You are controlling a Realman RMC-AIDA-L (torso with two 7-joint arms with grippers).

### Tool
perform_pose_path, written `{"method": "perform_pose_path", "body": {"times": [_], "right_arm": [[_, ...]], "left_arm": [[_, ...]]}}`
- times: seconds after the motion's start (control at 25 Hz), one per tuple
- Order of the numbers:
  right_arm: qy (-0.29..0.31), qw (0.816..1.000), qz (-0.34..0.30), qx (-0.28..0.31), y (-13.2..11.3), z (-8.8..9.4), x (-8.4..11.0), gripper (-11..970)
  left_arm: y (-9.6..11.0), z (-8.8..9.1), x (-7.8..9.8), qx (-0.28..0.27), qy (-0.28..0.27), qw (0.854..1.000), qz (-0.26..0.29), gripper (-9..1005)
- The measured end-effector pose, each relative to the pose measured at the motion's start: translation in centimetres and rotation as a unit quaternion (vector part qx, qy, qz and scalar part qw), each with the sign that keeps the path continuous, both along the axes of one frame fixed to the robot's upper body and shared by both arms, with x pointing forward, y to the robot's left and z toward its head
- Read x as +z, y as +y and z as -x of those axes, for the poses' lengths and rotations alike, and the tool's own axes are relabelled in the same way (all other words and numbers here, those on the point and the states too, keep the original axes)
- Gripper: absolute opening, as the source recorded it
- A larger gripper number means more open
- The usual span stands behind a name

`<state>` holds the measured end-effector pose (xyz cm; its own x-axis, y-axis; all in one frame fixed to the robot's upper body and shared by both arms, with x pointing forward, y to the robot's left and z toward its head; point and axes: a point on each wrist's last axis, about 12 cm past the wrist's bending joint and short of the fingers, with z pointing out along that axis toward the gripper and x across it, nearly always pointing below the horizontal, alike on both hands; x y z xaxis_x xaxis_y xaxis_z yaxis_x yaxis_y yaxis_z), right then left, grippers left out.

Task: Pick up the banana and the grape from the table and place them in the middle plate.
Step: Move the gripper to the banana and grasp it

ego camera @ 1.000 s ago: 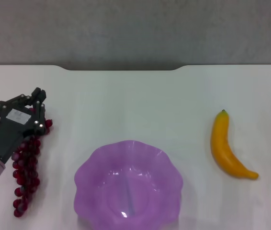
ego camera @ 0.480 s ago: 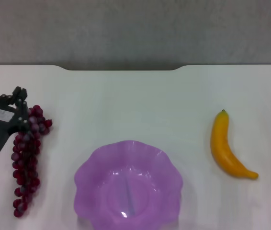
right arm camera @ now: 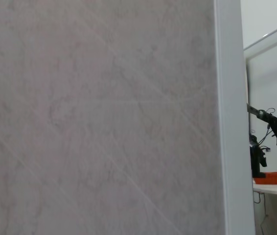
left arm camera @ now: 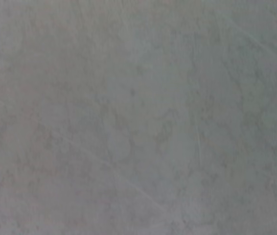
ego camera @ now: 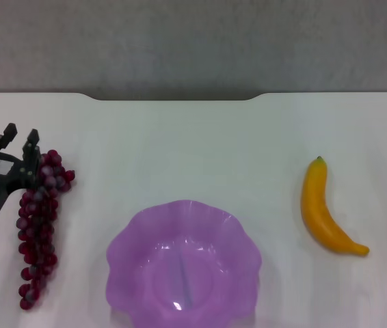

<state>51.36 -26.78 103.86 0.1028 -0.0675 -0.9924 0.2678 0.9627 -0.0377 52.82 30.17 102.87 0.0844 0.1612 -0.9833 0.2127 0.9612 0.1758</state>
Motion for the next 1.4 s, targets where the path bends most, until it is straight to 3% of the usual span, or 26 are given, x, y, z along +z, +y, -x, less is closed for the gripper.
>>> {"method": "perform_pose_path", "body": {"times": [0.28,0.48,0.6,0.76,1.08,1.4], "right_arm": [[-0.001,1.0,0.006,0.012,0.2,-0.1,0.1,369],[0.015,1.0,-0.001,0.026,0.7,-0.3,-0.2,609],[0.03,0.999,-0.005,0.033,1.1,-0.7,-0.5,850],[0.041,0.998,-0.004,0.041,1.2,-0.8,-0.7,882],[0.052,0.996,0.002,0.078,1.9,-0.2,-1.0,899],[0.141,0.985,-0.017,0.1,1.4,-0.6,-2.6,895]], "left_arm": [[-0.8,-0.8,-0.2,-0.001,0.029,1.0,0.003,449],[-1.2,-1.0,-0.4,0.005,0.05,0.999,0.01,580],[-1.3,-0.6,-0.1,0.007,0.043,0.999,0.019,679],[-1.5,-0.2,0.2,0.007,0.04,0.999,0.025,865],[-2.3,0.5,0.9,0.018,0.053,0.998,-0.006,888],[-3.5,0.4,1.8,0.012,0.074,0.996,-0.046,883]]}}
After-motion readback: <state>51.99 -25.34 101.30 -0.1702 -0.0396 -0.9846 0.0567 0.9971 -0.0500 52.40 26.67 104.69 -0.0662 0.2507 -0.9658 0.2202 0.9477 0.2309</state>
